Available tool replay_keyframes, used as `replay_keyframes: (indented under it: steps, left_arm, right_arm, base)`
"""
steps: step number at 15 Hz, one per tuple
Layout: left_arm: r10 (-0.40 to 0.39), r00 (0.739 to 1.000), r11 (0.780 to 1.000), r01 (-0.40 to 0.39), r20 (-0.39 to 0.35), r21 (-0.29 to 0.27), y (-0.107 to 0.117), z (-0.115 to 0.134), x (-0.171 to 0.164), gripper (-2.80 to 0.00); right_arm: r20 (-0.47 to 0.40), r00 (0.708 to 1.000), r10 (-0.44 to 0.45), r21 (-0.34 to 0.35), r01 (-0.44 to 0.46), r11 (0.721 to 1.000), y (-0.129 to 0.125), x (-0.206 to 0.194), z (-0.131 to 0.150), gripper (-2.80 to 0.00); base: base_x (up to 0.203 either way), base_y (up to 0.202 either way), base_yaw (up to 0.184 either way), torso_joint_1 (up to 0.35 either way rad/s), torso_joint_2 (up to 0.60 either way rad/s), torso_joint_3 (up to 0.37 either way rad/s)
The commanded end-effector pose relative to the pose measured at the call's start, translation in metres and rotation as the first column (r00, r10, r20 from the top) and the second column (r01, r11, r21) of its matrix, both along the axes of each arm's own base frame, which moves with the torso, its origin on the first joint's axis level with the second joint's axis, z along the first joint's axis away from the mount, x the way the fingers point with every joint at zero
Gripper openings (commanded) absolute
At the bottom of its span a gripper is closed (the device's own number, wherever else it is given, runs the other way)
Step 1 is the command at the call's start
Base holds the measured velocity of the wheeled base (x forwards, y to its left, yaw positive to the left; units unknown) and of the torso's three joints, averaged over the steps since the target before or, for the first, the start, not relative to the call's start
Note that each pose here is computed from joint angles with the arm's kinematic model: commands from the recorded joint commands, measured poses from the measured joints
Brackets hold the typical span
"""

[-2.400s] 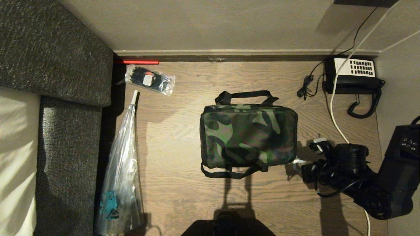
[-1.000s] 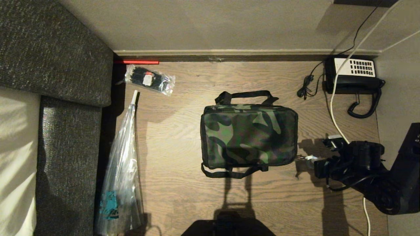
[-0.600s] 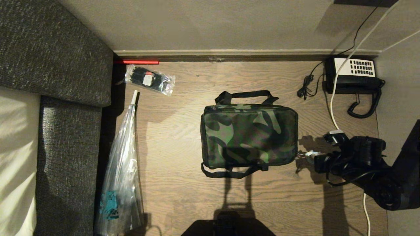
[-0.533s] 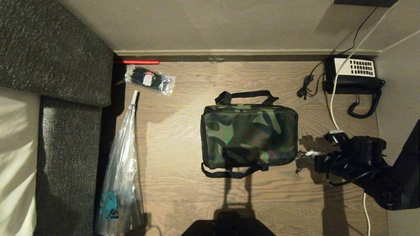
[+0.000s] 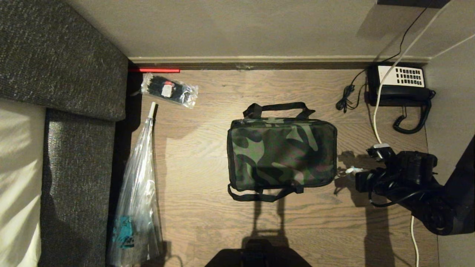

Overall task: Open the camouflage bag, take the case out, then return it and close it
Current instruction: Open the top of the storage box

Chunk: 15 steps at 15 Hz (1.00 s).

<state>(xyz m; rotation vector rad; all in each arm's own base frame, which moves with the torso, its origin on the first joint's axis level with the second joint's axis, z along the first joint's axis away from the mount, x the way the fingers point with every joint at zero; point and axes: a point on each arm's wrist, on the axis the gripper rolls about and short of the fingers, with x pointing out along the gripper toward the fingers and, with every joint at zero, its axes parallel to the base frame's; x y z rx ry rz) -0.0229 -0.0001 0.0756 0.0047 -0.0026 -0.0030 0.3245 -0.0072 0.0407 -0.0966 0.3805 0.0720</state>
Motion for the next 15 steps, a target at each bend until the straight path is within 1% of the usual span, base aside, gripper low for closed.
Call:
replay_keyframes:
  steps: [1,2,3,5,9,11,13,15]
  left_arm:
    - [0.000,1.000,1.000,0.000,-0.003,0.000,0.000,0.000,0.000,-2.80]
    - [0.000,1.000,1.000,0.000,-0.003,0.000,0.000,0.000,0.000,-2.80]
    - [0.000,1.000,1.000,0.000,-0.003,0.000,0.000,0.000,0.000,-2.80]
    - [0.000,1.000,1.000,0.000,-0.003,0.000,0.000,0.000,0.000,-2.80]
    - [0.000,1.000,1.000,0.000,-0.003,0.000,0.000,0.000,0.000,-2.80]
    - [0.000,1.000,1.000,0.000,-0.003,0.000,0.000,0.000,0.000,-2.80]
    - [0.000,1.000,1.000,0.000,-0.003,0.000,0.000,0.000,0.000,-2.80]
    - [0.000,1.000,1.000,0.000,-0.003,0.000,0.000,0.000,0.000,-2.80]
  right_arm:
    - [-0.005,1.000,0.003,0.000,-0.003,1.000,0.000,0.000,-0.002,-2.80]
    - [0.000,1.000,0.007,-0.001,-0.007,1.000,0.000,0.001,-0.001,-2.80]
    - [0.026,1.000,0.011,-0.014,-0.011,1.000,0.000,0.004,0.001,-2.80]
    - [0.067,0.998,0.000,-0.010,0.001,1.000,-0.002,0.012,0.006,-2.80]
    - [0.080,0.997,0.010,-0.001,-0.010,1.000,0.002,0.018,0.009,-2.80]
    - [0.067,0.998,0.017,0.005,-0.017,1.000,0.005,0.018,0.008,-2.80]
    - [0.073,0.997,0.019,0.006,-0.020,1.000,0.007,0.020,0.009,-2.80]
    - [0.110,0.994,0.016,0.022,-0.018,1.000,0.008,0.029,0.015,-2.80]
  base:
    - [0.000,0.000,0.000,0.000,0.00,0.000]
    - [0.000,0.000,0.000,0.000,0.00,0.000]
    - [0.000,0.000,0.000,0.000,0.00,0.000]
    - [0.000,0.000,0.000,0.000,0.00,0.000]
    - [0.000,0.000,0.000,0.000,0.00,0.000]
    - [0.000,0.000,0.000,0.000,0.00,0.000]
    - [0.000,0.000,0.000,0.000,0.00,0.000]
    - [0.000,0.000,0.000,0.000,0.00,0.000]
